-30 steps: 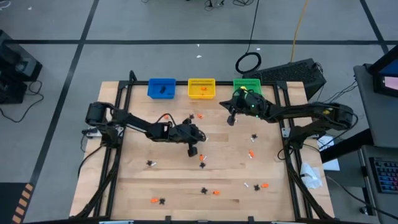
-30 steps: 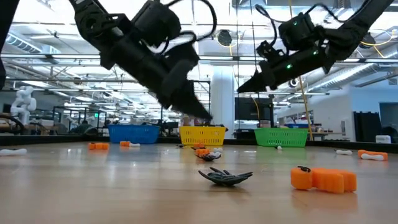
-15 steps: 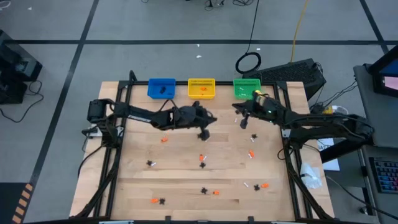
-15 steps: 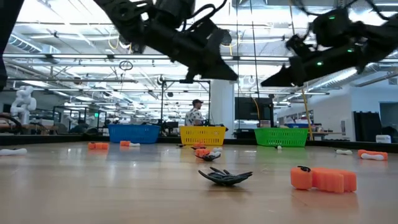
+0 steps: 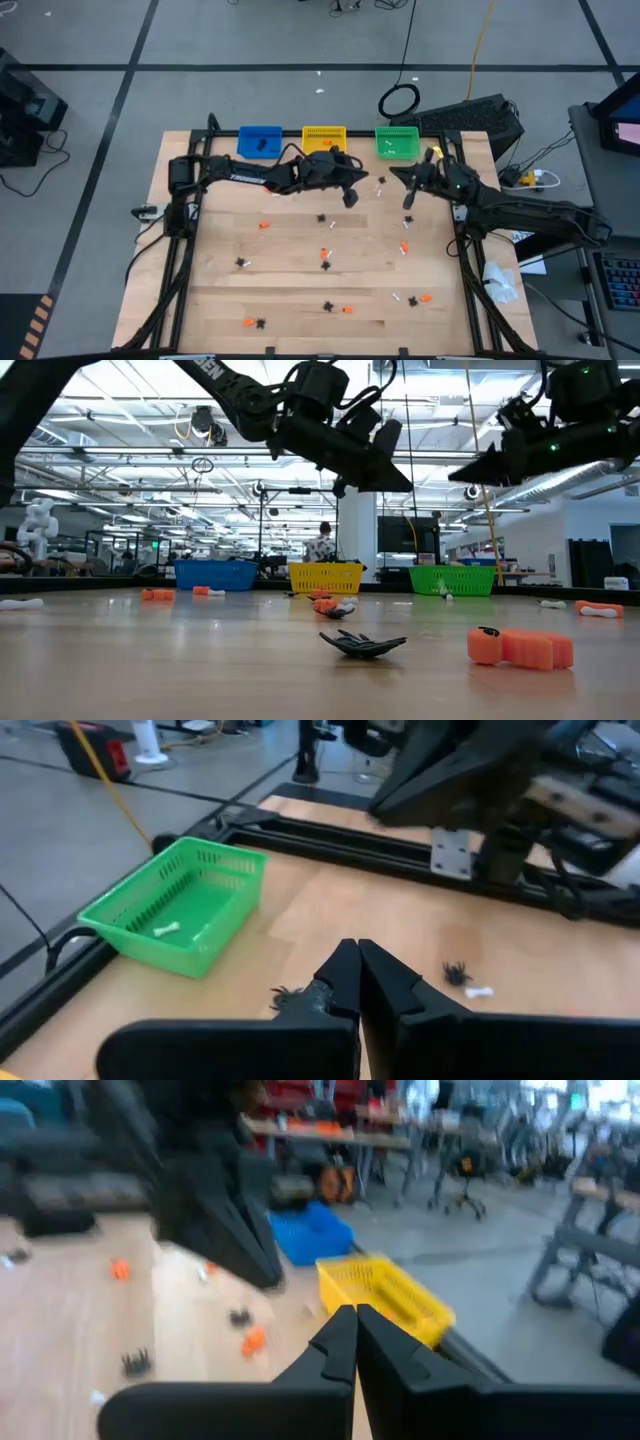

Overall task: Sort Halloween decoration
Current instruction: Put the white bone toy into the green bin

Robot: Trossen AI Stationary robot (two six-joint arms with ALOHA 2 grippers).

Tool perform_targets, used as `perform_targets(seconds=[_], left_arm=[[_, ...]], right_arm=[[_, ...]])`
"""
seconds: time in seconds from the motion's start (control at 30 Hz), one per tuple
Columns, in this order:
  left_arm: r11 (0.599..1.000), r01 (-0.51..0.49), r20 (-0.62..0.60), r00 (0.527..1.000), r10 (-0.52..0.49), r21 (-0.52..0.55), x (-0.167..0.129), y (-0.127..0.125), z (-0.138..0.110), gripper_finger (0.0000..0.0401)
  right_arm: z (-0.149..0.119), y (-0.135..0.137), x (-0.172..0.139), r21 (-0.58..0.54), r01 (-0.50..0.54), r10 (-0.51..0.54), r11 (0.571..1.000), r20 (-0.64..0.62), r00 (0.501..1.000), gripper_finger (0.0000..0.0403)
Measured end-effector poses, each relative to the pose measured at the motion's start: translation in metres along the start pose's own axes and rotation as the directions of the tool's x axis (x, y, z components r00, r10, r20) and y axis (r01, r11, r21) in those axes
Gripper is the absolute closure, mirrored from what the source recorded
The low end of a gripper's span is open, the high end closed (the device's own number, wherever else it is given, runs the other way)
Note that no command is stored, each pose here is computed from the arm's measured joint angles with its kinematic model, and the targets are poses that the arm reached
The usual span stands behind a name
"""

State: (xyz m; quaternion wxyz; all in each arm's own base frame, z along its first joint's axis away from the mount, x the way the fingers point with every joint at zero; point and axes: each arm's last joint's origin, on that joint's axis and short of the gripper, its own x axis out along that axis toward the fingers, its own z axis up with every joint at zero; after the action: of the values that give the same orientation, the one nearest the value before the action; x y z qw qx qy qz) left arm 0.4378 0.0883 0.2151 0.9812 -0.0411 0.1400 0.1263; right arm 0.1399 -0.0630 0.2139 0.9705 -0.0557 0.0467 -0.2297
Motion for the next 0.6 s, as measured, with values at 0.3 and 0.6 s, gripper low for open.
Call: perform_targets(seconds=[0.3, 0.6], left_arm=[[0.999, 0.044, 0.075, 0.996, -0.042, -0.024, -0.013, -0.014, -0.034, 0.0401], [0.996, 0.080, 0.136, 0.988, -0.072, -0.051, -0.066, -0.010, -0.068, 0.0401]], right_arm=[[-0.011, -0.001, 0.000, 0.096, 0.061, -0.050, 0.994, -0.116, 0.992, 0.0401], [-0.026, -0.007, 0.005, 0.206, 0.283, -0.170, 0.937, -0.437, 0.883, 0.0343]])
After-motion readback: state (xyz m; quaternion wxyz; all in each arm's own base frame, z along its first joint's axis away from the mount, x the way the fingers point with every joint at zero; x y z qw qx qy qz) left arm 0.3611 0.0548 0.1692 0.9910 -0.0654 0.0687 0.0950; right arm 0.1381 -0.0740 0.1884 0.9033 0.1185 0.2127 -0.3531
